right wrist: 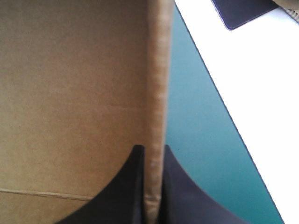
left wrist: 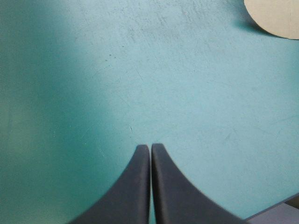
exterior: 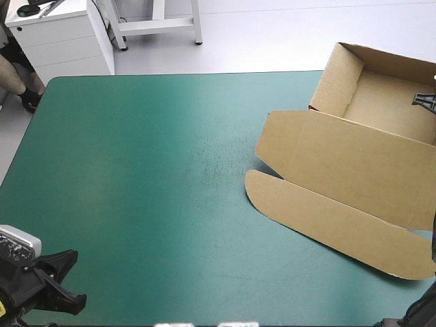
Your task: Fold the box
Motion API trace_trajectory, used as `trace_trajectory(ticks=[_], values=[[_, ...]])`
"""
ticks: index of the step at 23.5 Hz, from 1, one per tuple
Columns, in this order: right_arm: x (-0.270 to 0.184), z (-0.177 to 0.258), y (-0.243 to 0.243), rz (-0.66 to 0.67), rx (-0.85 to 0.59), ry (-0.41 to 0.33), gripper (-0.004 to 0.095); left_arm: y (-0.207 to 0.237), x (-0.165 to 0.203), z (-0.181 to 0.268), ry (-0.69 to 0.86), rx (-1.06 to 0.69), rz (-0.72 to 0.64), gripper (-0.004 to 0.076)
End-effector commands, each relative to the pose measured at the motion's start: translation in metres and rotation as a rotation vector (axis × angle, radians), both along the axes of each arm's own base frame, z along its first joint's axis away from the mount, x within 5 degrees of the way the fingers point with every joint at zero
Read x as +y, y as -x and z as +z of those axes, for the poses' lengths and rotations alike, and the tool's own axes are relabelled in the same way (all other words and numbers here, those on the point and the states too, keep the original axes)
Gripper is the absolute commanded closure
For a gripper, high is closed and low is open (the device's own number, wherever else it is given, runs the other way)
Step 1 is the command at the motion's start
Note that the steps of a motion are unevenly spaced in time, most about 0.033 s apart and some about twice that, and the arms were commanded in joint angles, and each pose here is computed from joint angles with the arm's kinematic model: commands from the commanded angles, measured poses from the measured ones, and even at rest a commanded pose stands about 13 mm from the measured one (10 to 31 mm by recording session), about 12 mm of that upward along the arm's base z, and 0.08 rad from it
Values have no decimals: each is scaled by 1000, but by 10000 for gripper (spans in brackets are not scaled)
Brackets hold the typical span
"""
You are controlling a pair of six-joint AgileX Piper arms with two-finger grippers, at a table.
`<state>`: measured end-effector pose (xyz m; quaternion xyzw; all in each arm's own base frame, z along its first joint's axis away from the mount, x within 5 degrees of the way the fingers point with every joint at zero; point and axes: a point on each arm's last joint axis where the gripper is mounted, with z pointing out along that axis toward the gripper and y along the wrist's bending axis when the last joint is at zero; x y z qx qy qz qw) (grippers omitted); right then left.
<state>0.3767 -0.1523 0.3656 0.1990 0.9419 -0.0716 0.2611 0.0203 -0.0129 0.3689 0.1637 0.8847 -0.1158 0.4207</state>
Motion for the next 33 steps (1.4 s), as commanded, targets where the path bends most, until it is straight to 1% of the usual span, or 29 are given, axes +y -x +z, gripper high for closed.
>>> trace_trajectory(ticks=[1,7,9,10,12,13,15,17,18,20,21,22,23,24,25,26,27,28,29,31,33], values=[[-20,13,1,-27,-106,53,928,-1,-1,6,10,-12,-3,733],[-41,-21,-11,-60,-40,23,915,-1,-1,6,10,-12,-3,733],[-44,-28,-13,-58,-19,17,883,-1,0,6,7,-13,-1,733],[-44,-30,-14,-55,-15,11,850,-1,0,6,7,-13,-1,733],[-43,-32,-15,-46,-13,4,746,-1,0,6,7,-13,-1,733],[-43,-31,-16,-33,-14,11,672,-1,0,6,7,-13,-1,733],[-42,-29,-15,-16,-10,16,489,-1,0,6,7,-13,-1,733],[-42,-24,-12,-18,-1,12,328,-1,0,6,7,-13,-1,733],[-41,-19,-10,-19,9,11,226,-1,0,6,7,-13,-1,733],[-39,-10,-4,-21,49,-1,139,-1,0,6,7,-13,-1,733],[-35,9,1,-15,8,5,129,-2,0,6,1,-19,5,733],[-32,17,4,-12,-16,2,140,-2,1,6,-3,-20,8,733],[-24,39,14,7,-79,4,176,-2,1,6,-5,-16,8,733],[-15,59,26,22,-135,2,247,-2,1,6,-4,-14,8,733],[-10,69,33,30,-169,-8,312,-2,1,6,-4,-15,8,733],[3,90,46,53,-242,-37,493,-2,1,6,-4,-15,8,733],[10,100,54,70,-279,-48,598,-2,1,6,-6,-10,8,733],[25,119,69,127,-334,-41,799,-2,2,5,-17,-2,12,734],[34,127,78,159,-353,-27,910,-2,2,5,-22,-3,16,733],[60,139,108,201,-384,-19,913,-2,3,4,-37,-5,25,733],[96,137,140,291,-377,-30,913,-4,3,5,12,-36,51,733]])
